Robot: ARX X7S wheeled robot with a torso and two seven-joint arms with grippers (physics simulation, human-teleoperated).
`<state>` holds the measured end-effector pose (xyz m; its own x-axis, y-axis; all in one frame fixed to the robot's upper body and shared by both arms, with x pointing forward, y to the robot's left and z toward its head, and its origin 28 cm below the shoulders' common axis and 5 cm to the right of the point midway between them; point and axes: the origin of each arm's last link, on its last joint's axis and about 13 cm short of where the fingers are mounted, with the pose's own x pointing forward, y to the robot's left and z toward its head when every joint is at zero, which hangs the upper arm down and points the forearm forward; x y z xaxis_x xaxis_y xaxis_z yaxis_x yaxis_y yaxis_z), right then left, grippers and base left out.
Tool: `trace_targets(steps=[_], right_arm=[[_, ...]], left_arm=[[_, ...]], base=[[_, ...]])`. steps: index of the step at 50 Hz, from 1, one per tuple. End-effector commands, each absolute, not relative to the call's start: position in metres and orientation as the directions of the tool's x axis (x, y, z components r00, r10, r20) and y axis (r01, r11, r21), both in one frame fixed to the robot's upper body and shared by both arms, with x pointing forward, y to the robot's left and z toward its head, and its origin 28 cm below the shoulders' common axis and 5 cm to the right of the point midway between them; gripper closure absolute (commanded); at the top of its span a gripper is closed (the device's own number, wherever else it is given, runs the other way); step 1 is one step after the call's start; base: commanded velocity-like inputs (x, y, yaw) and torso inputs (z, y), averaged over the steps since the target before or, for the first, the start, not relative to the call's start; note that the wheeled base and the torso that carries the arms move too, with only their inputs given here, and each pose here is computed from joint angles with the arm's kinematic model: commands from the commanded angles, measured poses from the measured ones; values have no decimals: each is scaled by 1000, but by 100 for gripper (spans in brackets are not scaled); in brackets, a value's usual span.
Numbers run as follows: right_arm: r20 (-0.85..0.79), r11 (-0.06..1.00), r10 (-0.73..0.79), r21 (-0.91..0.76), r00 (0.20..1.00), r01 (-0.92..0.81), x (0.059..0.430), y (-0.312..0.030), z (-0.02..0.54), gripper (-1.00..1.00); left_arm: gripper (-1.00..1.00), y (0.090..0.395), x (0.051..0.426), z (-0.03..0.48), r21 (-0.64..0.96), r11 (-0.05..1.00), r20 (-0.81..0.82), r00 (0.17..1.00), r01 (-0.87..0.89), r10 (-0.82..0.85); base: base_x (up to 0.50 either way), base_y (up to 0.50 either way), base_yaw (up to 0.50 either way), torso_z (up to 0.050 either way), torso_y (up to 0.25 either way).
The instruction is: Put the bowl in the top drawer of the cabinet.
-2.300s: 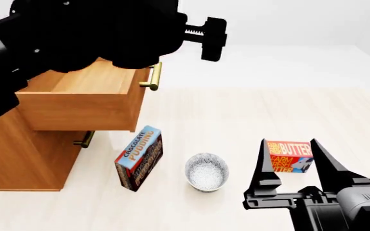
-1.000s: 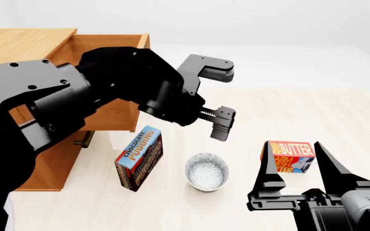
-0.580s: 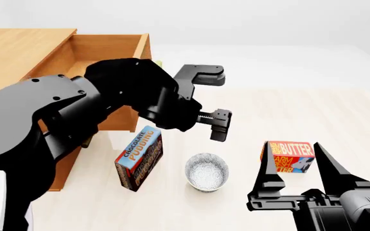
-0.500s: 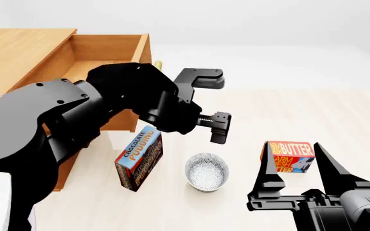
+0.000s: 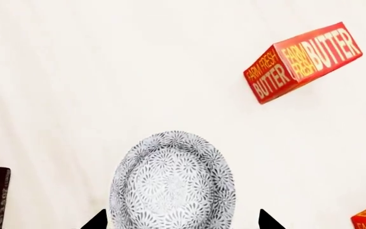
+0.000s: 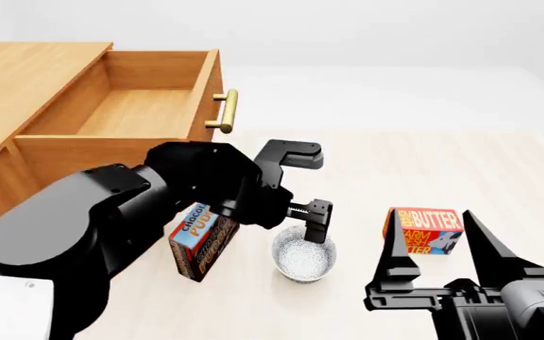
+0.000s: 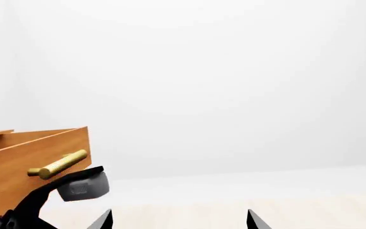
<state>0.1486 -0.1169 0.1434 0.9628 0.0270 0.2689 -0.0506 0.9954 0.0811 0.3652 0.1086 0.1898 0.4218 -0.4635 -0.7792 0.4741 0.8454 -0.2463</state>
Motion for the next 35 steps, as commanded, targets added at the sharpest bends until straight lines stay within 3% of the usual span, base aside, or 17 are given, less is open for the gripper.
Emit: trace_targets(steps=[1,23,35], right_arm=[[268,995,21,84,963,-45,149,-118,143,-100],[256,995,21,85,966,-44,151,-118,139,-100],[255,996,19,84,967,-42,150,-118,139,-100]], left_arm=[[-100,108,362,173,-249,844,-787,408,476,-463],[-100,124,371,166,-238,889,-791,453,391,-411],[-100,122,368,155,-273,882,-790,433,385,-434]], base=[[0,0,0,0,0],[0,0,0,0,0],[0,0,0,0,0]])
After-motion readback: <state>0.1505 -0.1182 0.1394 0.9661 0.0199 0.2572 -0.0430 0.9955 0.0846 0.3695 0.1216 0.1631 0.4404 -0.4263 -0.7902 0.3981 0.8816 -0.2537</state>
